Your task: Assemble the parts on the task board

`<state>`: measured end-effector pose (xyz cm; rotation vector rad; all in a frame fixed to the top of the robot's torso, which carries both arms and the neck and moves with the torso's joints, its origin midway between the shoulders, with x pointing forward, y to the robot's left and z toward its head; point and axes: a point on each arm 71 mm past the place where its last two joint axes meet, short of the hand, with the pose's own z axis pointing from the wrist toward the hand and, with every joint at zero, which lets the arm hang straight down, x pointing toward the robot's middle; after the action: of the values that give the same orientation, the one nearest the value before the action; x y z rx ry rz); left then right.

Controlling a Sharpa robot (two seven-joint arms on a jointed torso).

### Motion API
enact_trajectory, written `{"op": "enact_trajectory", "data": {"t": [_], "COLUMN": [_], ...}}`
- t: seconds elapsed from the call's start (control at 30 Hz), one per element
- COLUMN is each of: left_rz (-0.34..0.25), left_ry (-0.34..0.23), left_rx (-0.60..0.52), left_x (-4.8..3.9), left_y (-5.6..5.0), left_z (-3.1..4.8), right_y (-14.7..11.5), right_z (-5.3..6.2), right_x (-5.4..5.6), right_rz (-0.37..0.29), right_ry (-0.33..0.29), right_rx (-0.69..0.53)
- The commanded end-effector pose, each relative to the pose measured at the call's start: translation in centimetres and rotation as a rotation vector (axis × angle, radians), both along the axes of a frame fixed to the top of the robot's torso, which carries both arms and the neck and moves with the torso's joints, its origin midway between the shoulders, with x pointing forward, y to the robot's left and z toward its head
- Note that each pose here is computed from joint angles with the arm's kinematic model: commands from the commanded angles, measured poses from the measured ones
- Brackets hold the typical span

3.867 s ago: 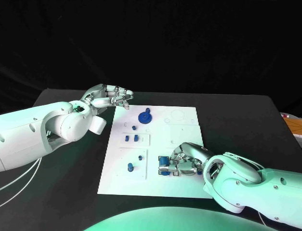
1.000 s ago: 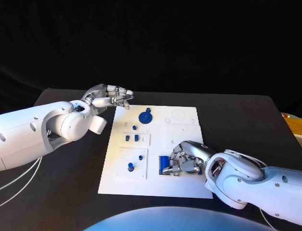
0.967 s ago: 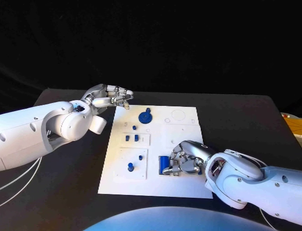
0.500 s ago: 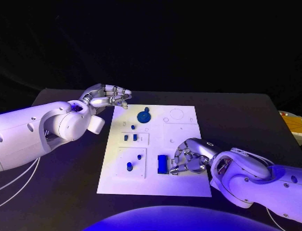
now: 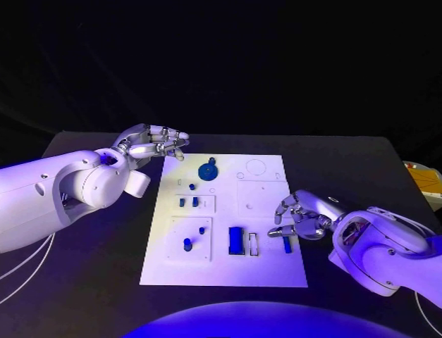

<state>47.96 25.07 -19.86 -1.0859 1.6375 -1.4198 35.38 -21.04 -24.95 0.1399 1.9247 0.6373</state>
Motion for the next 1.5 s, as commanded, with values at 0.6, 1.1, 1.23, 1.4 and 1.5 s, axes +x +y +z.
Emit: {"op": "enact_trajectory", "data": {"t": [0.6,1.1,1.23,1.4,1.5], "left_rz": [-0.011,-0.014,-0.013,-0.012,-0.012], "left_ry": [-0.011,-0.008,-0.008,-0.007,-0.006], "left_rx": [-0.015,-0.015,-0.014,-0.014,-0.013], "left_x": [-0.05,-0.09,-0.09,-0.12,-0.12], "left_y": [-0.3,-0.3,-0.2,-0.2,-0.2], "left_z": [0.14,0.13,0.12,0.12,0.12], "right_y": [-2.7,-1.6,-1.3,-1.0,-0.8], "right_z": [-2.7,-4.1,-4.5,-4.9,-5.0], "right_x": [-1.6,-1.6,-1.6,-1.8,-1.9], "right_rz": [-0.059,-0.048,-0.032,-0.006,0.003], "right_ry": [0.047,0.070,0.076,0.083,0.077], "right_rx": [-0.165,-0.169,-0.179,-0.204,-0.217]}}
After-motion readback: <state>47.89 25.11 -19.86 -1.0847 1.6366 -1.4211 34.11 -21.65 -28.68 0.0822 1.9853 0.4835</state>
